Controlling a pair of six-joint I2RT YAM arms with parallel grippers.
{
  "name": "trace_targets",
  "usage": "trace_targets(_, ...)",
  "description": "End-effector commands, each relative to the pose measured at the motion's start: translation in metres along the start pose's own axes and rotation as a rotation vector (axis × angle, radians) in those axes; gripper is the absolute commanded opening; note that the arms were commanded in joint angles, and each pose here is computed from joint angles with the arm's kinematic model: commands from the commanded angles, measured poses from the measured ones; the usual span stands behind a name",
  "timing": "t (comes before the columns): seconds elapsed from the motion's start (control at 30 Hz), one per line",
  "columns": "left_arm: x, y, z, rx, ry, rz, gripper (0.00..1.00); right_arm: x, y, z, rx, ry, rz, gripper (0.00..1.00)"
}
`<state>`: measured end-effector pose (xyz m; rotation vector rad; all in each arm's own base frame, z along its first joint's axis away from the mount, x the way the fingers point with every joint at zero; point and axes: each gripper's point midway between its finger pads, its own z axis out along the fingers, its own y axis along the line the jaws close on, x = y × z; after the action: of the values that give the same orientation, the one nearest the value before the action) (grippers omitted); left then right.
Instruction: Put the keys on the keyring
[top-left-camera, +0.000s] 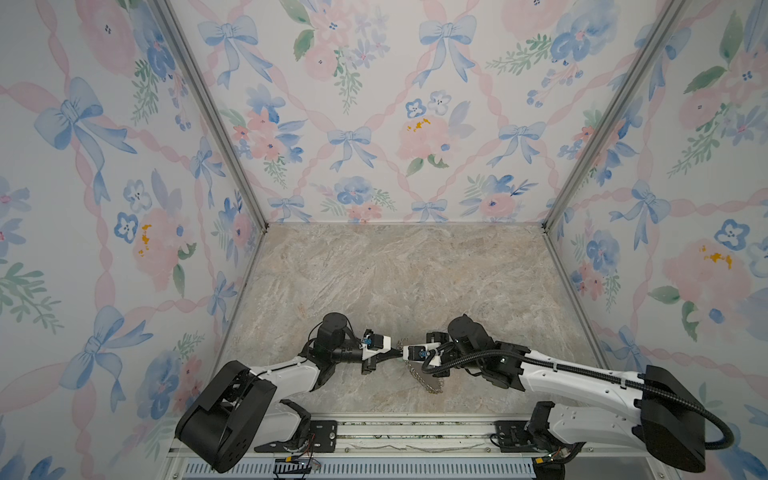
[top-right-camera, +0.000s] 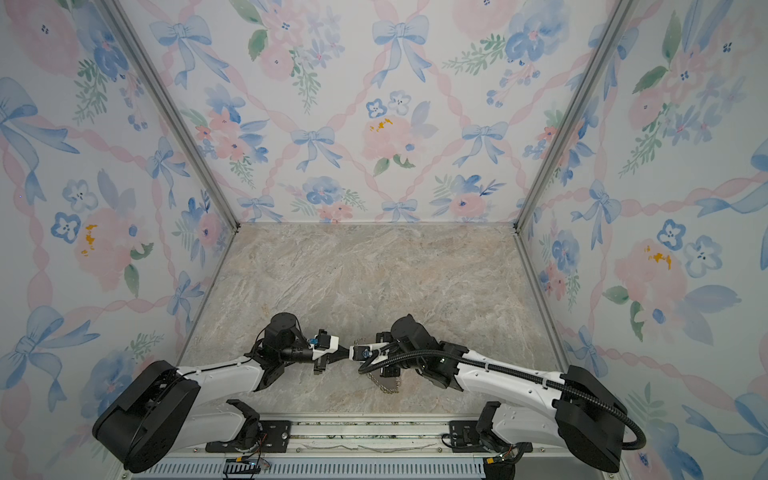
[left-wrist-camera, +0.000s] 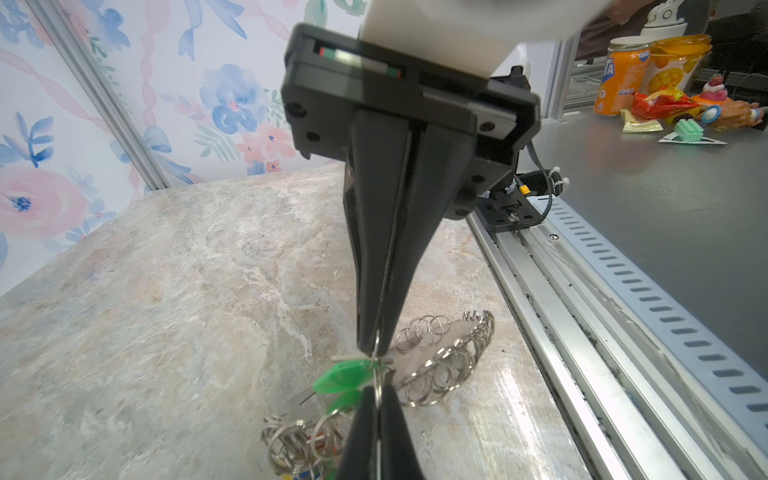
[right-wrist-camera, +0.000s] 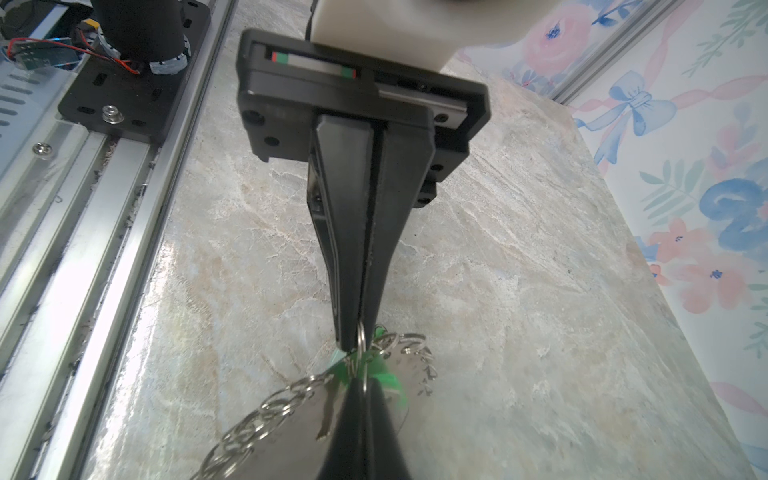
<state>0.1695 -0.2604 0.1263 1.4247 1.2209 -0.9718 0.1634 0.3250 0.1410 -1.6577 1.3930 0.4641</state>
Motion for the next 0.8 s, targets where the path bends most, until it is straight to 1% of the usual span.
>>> trace_targets(0.0,0.000,-0.003,-0.002,-0.010,0.001,0.042,0.00,0.003,0.006,0.001,-0.008,0.008,-0.012,0.00)
trace_targets(0.17,0.000,-0.003,-0.002,-0.026,0.008,0.076,0.00,0.003,0.006,-0.001,-0.003,0.002,-0.007,0.00)
trace_targets(0.23,0.000,-0.014,-0.004,0.006,-0.006,0.157,0.00,0.004,0.007,0.000,-0.004,0.000,0.005,0.00)
trace_targets(0.47,-0.005,-0.017,-0.004,0.026,-0.025,0.146,0.00,0.007,0.004,0.000,0.009,-0.008,0.021,0.00)
trace_targets(0.77,-0.002,-0.010,-0.005,-0.038,0.003,0.178,0.00,0.004,0.008,0.001,-0.009,-0.019,0.022,0.00)
